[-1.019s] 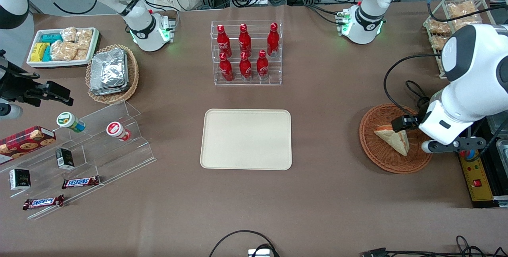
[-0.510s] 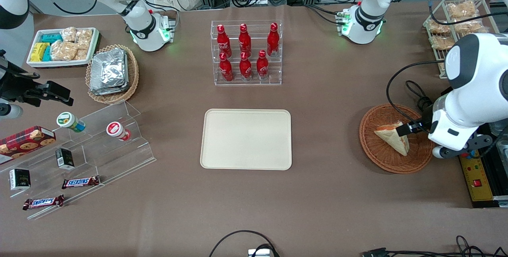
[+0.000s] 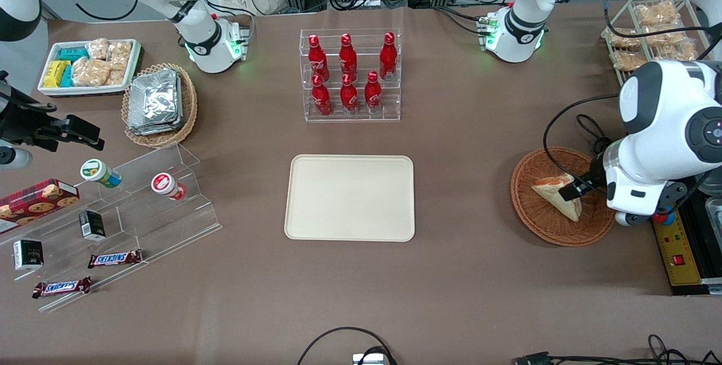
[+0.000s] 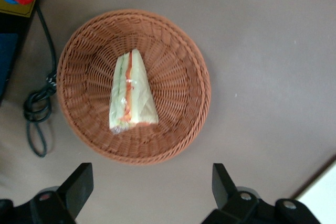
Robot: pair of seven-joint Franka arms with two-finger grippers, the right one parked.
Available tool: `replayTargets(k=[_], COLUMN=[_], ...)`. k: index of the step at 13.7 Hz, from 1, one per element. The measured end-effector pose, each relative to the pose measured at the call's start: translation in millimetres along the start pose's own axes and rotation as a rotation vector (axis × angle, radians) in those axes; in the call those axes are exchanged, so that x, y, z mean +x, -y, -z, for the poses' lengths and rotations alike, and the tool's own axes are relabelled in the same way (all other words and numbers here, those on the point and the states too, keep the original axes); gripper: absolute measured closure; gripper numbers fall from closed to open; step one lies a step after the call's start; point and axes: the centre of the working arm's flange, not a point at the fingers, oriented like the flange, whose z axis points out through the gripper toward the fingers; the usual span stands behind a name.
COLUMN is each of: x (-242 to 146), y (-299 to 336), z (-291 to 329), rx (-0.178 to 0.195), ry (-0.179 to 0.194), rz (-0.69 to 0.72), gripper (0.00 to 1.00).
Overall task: Place sandwich from basket to tray
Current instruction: 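Lower the open left gripper around the sandwich's upright edge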
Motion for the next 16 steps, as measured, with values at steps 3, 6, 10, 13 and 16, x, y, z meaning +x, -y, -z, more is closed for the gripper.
replayTargets(k=[3,6,10,13,16], x=[-5.5,-15.3,-19.3,-24.1,-27.0], y=[19.7,36.2,50.5,57.3,57.5], z=[-28.6,-44.5,-65.2,-89.5,-105.2], rx=[-0.037,-0.052,-0.085,-0.125,-0.145], ry=[-0.050,-0.075,-0.112,-0.138,-0.129], rz=[0.024,0.043,0.065,0.082,0.097], gripper=[0.00,0.00,0.00,0.00,0.00])
